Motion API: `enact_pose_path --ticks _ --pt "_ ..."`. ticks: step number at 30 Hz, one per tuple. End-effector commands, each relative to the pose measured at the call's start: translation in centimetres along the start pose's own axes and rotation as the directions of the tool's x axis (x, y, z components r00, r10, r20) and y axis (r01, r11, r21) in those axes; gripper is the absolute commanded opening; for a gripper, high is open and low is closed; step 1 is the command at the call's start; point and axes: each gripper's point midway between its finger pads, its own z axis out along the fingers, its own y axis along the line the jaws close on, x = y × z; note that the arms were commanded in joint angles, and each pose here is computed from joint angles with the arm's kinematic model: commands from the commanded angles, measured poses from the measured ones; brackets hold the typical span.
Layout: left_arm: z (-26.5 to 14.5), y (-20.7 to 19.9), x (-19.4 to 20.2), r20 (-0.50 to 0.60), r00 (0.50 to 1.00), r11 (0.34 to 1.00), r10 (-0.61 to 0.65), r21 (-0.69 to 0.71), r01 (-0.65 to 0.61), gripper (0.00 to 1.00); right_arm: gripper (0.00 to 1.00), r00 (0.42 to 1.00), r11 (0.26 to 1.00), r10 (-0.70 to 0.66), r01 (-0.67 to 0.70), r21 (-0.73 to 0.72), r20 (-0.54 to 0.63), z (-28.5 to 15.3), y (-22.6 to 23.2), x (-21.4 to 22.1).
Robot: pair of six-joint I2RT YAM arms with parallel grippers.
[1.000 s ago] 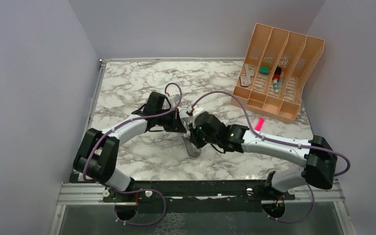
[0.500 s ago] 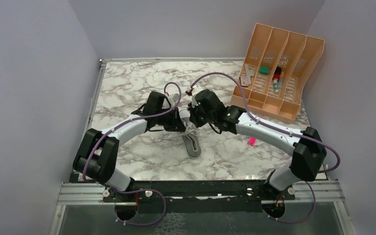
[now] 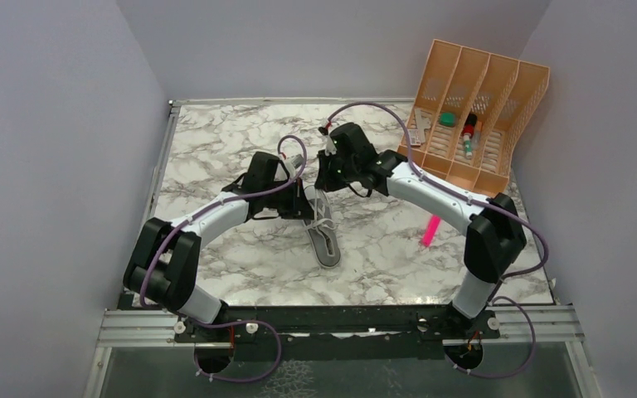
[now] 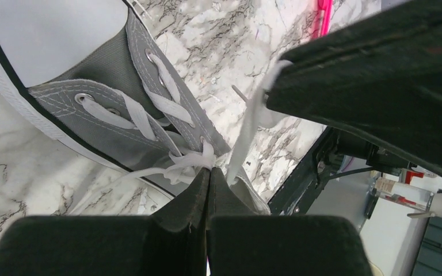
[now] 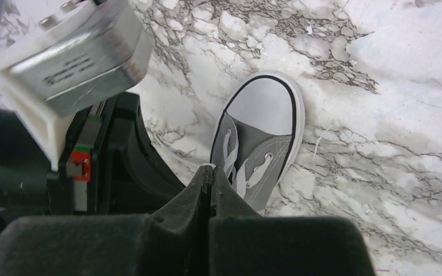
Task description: Tie the shoes
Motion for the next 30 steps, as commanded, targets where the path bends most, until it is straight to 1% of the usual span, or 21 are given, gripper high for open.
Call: enact_pose_path --ticks 1,2,5,8,10,12,16,21,27,28,29,30 --pt "-0.1 -0.3 -0.8 0.01 1.0 1.0 0.013 0.006 -0.013 0.0 0.01 0.989 0.99 0.139 -0.138 0.017 -0.043 0.6 0.1 -0.4" --pt "-0.1 -0.3 -0.9 0.01 1.0 1.0 0.011 0.007 -0.011 0.0 0.01 0.987 0.987 0.156 -0.155 0.029 -0.044 0.9 0.0 -0.5" --pt "-0.1 -0.3 -0.9 0.012 1.0 1.0 0.011 0.003 -0.012 0.0 0.01 0.966 0.965 0.24 -0.227 0.128 -0.095 1.9 -1.2 0.1" --pt "0.0 -0.2 -0.9 0.01 1.0 1.0 0.006 0.002 -0.006 0.0 0.01 0.919 0.917 0.365 -0.328 0.226 -0.149 2.0 -1.7 1.3" --pt "0.0 -0.1 -0.9 0.01 1.0 1.0 0.001 0.001 -0.001 0.0 0.01 0.891 0.89 0.423 -0.375 0.258 -0.167 2.1 -1.8 1.8" --pt "0.0 -0.2 -1.0 0.013 1.0 1.0 0.0 0.0 0.0 0.0 0.01 0.873 0.872 0.458 -0.403 0.277 -0.17 2.3 -2.0 1.9" --pt "0.1 0.0 -1.0 0.015 1.0 1.0 0.0 -0.005 0.0 0.0 0.01 0.817 0.821 0.541 -0.461 0.336 -0.2 2.4 -2.8 2.9" --pt "0.0 0.0 -0.8 0.014 1.0 1.0 -0.003 -0.006 0.003 0.0 0.01 0.764 0.783 0.606 -0.522 0.339 -0.222 2.2 -2.2 3.5" --pt "-0.1 0.0 -0.5 0.014 1.0 1.0 -0.003 -0.007 0.003 0.0 0.01 0.681 0.732 0.679 -0.598 0.327 -0.274 2.5 -0.9 4.2" --pt "-0.1 0.0 -0.5 0.015 1.0 1.0 -0.002 -0.008 0.002 0.0 0.01 0.676 0.731 0.681 -0.604 0.318 -0.282 2.6 -0.7 4.1" --pt "-0.2 0.1 -0.6 0.019 1.0 1.0 0.002 -0.017 -0.002 0.01 0.01 0.669 0.727 0.686 -0.608 0.318 -0.286 2.7 -0.6 4.2" --pt "-0.4 0.5 -0.7 0.025 1.0 0.999 0.005 -0.043 -0.004 0.05 0.01 0.663 0.723 0.69 -0.612 0.32 -0.291 2.7 -0.6 4.3"
